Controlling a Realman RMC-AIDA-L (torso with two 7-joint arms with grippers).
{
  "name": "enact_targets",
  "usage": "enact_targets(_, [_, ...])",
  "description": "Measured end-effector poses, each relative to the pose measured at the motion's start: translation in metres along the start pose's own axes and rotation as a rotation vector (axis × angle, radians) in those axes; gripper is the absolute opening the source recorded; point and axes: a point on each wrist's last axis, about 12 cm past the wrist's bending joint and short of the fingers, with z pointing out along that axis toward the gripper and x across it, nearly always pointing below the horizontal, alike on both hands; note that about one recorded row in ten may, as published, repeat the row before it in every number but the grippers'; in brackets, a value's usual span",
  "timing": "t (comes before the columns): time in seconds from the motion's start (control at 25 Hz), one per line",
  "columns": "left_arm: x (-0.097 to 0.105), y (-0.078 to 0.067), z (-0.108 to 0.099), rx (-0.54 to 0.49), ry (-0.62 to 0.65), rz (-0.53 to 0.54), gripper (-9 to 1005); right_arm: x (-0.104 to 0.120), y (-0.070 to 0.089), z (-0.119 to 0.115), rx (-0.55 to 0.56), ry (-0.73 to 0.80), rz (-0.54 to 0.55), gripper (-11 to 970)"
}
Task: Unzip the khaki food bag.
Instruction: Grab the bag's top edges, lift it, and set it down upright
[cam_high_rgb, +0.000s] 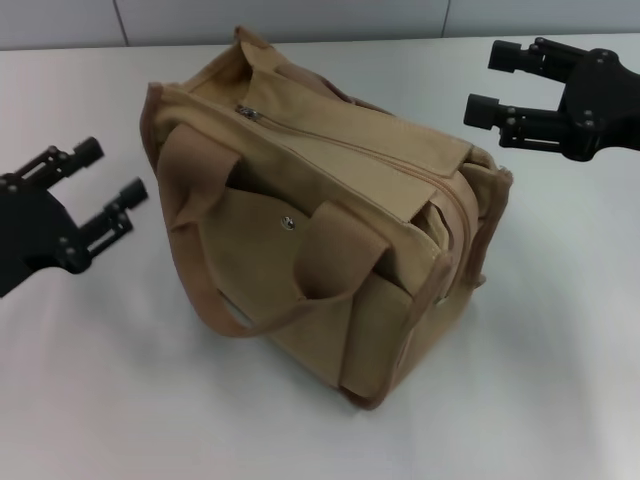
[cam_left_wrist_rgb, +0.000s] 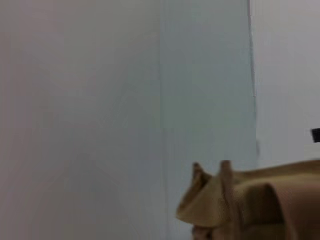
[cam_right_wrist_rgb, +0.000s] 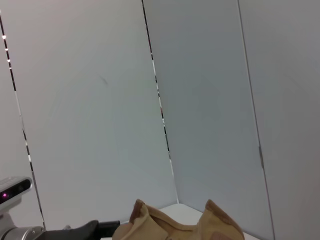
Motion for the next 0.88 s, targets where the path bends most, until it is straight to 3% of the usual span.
enact_targets(0.12, [0.000, -0.001, 0.001, 0.034, 0.014, -0.014, 460, 0.000, 0.000, 0.000, 0.000, 0.002, -0.003, 841])
enact_targets(0.16, [0.003, -0.005, 0.018, 0.083, 0.038, -0.019, 507, 0.000, 0.000, 0.000, 0.000, 0.002, -0.004, 841])
enact_targets(0.24, [0.003, -0.005, 0.018, 0.083, 0.038, -0.019, 602, 0.002, 0.000, 0.000, 0.000, 0.002, -0.003, 841])
enact_targets(0.28, [0.003, -0.006, 0.031, 0.115, 0.052, -0.016, 649, 0.003, 0.000, 0.000, 0.000, 0.002, 0.001, 841])
enact_targets(0.32, [0.003, -0.006, 0.031, 0.115, 0.052, -0.016, 662, 0.003, 0.000, 0.000, -0.002, 0.002, 0.004, 841])
enact_targets(0.4, [0.004, -0.015, 0.057, 0.166, 0.057, -0.008, 687, 0.003, 0.000, 0.002, -0.005, 0.002, 0.007, 841])
enact_targets(0.52, [0.003, -0.016, 0.061, 0.166, 0.051, -0.007, 726, 0.004, -0.001, 0.003, -0.009, 0.001, 0.013, 841])
enact_targets(0.88, [0.006, -0.018, 0.068, 0.154, 0.062, -0.036, 579, 0.004, 0.000, 0.004, -0.012, -0.004, 0.005, 842])
